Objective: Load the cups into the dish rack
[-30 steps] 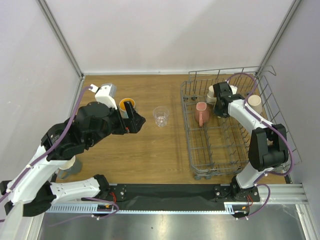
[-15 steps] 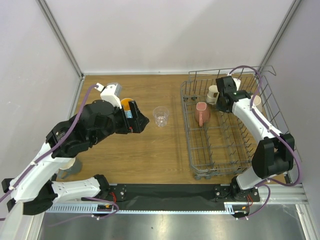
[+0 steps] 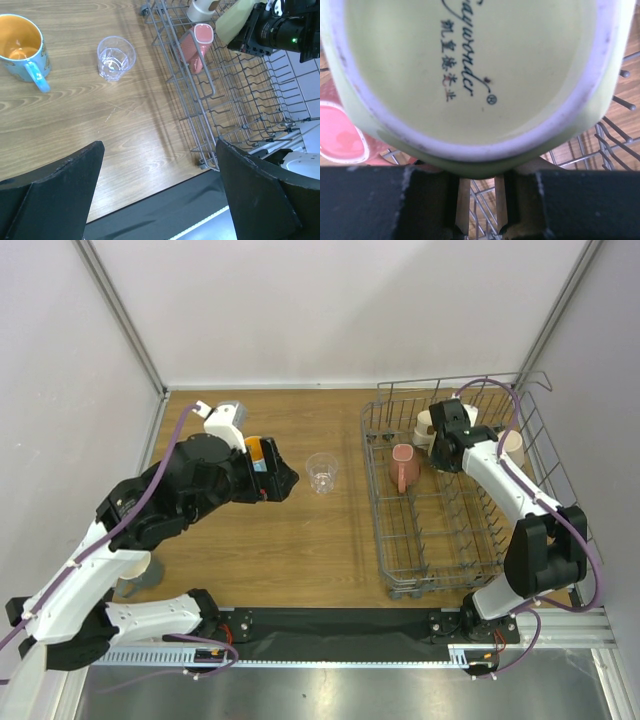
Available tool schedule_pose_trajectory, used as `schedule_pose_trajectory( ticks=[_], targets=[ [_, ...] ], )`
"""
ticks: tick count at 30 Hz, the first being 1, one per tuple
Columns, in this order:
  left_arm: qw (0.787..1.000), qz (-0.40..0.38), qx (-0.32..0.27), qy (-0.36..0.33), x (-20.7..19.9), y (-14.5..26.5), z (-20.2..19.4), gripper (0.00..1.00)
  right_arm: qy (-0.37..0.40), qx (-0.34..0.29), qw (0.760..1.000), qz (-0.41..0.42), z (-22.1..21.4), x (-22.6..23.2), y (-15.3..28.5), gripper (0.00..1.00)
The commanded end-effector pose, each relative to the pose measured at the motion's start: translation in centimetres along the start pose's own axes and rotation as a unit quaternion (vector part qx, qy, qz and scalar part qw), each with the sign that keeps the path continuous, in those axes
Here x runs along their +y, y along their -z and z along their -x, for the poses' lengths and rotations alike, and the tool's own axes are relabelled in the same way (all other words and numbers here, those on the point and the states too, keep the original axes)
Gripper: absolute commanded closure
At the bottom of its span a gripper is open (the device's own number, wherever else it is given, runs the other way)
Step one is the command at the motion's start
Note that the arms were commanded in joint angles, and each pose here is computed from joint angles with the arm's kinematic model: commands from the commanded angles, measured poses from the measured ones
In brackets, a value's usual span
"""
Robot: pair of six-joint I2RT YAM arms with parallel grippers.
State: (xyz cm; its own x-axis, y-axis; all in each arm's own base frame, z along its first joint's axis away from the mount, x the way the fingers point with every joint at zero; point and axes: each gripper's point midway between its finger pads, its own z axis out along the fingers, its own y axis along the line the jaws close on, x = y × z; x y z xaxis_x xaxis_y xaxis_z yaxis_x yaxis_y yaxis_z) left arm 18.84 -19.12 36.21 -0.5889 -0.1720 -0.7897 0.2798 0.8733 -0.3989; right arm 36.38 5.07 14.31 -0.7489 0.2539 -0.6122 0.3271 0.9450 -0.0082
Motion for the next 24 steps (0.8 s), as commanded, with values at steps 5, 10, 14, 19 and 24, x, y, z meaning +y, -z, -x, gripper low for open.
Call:
schedule_pose_trajectory(
  ticks=[5, 10, 14, 19, 24],
  targets=[
    [1.000, -0.015, -0.005, -0.016, -0.6, 0.7, 1.4, 0.00, -0.026, -0.042, 0.999, 0.012, 2.0, 0.6, -1.8, 1.00],
    [1.000, -0.016, 0.003, -0.020, -0.7, 0.4, 1.4, 0.00, -0.021, -0.031, 0.999, 0.005, 1.2, 0.7, -3.8, 1.00],
    [1.000, -0.014, 0.007, -0.023, -0.8, 0.3, 1.4, 0.00, -0.016, -0.022, 1.000, 0.005, 0.4, 0.8, -4.8, 1.00],
    [1.000, -0.011, 0.014, -0.020, -0.7, 0.1, 1.2, 0.00, -0.011, -0.005, 1.000, 0.008, -0.7, 1.2, -5.9, 0.99],
    [1.000, -0.014, 0.022, -0.017, -0.9, -0.3, 0.9, 0.00, -0.006, 0.008, 1.000, 0.004, -1.5, 1.3, -6.5, 0.84]
  ],
)
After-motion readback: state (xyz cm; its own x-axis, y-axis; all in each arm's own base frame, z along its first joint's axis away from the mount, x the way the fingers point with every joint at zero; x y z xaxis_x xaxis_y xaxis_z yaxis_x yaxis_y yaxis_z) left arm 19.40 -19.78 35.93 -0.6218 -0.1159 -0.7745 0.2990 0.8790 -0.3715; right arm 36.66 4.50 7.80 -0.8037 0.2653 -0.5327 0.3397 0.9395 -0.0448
